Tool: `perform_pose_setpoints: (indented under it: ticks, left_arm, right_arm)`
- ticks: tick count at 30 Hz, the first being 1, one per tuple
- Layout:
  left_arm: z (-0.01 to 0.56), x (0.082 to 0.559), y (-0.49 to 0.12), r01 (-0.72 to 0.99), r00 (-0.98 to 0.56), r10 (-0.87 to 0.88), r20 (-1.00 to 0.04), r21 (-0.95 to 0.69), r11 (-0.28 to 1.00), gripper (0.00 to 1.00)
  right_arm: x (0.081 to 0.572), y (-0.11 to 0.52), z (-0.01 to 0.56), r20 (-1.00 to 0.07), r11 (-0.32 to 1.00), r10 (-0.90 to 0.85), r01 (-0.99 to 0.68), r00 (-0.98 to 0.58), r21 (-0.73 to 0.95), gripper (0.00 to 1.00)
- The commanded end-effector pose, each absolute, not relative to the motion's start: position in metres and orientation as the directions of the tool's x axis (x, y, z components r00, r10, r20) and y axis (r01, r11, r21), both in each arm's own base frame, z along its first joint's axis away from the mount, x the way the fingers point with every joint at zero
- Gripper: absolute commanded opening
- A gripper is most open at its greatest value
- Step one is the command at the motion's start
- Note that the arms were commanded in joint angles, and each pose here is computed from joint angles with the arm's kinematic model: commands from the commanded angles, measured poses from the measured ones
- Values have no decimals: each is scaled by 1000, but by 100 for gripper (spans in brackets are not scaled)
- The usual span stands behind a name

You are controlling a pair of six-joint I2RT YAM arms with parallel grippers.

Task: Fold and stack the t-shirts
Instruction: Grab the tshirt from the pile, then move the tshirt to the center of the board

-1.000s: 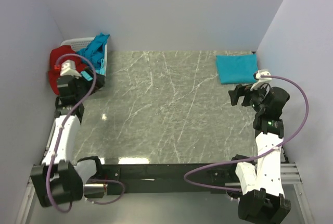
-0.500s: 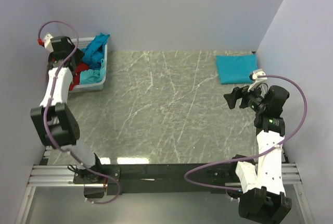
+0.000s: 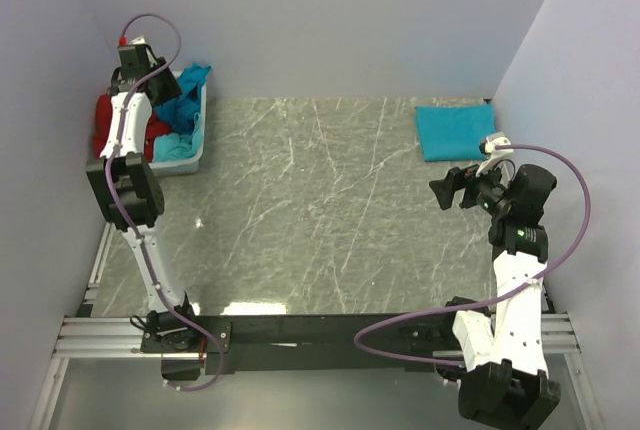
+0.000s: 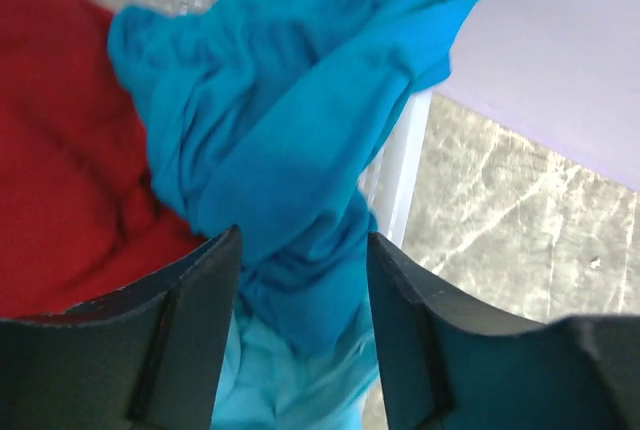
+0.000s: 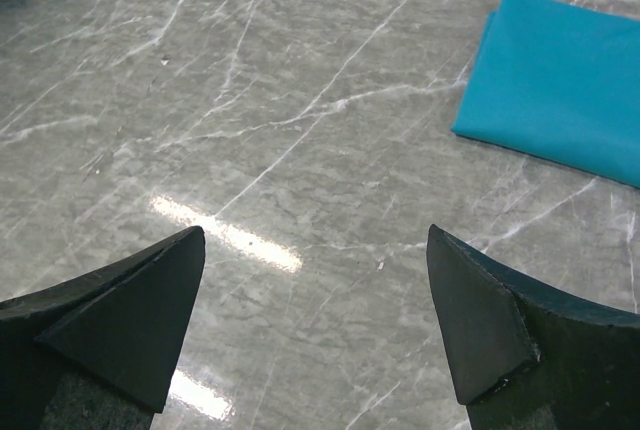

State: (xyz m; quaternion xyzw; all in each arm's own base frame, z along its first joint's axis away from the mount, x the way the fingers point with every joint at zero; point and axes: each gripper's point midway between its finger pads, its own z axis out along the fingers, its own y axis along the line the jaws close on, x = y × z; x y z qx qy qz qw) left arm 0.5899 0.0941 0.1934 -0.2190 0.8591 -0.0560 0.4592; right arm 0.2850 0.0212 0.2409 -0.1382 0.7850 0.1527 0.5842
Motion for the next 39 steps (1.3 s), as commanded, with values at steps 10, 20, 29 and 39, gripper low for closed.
perform_pose_setpoints:
  ticks: [10, 20, 29, 39]
  left_arm:
    - [164, 601, 77, -168, -617, -145, -773, -50, 985, 28]
    - [340, 604, 68, -225, -218, -113, -969, -63, 972, 0]
    - [552, 500, -32, -92, 282, -77, -956, -107, 990, 0]
    - [639, 392, -185, 300, 446, -176, -877, -39, 953, 0]
  right_arm:
    - [291, 18, 257, -968, 918, -46, -392, -245, 55, 97]
    - [290, 21, 254, -967, 909, -44, -412, -250, 65, 97]
    - [291, 22, 251, -964, 904, -38, -420, -264, 79, 97]
    - [292, 21, 249, -963, 907, -45, -414, -267, 73, 97]
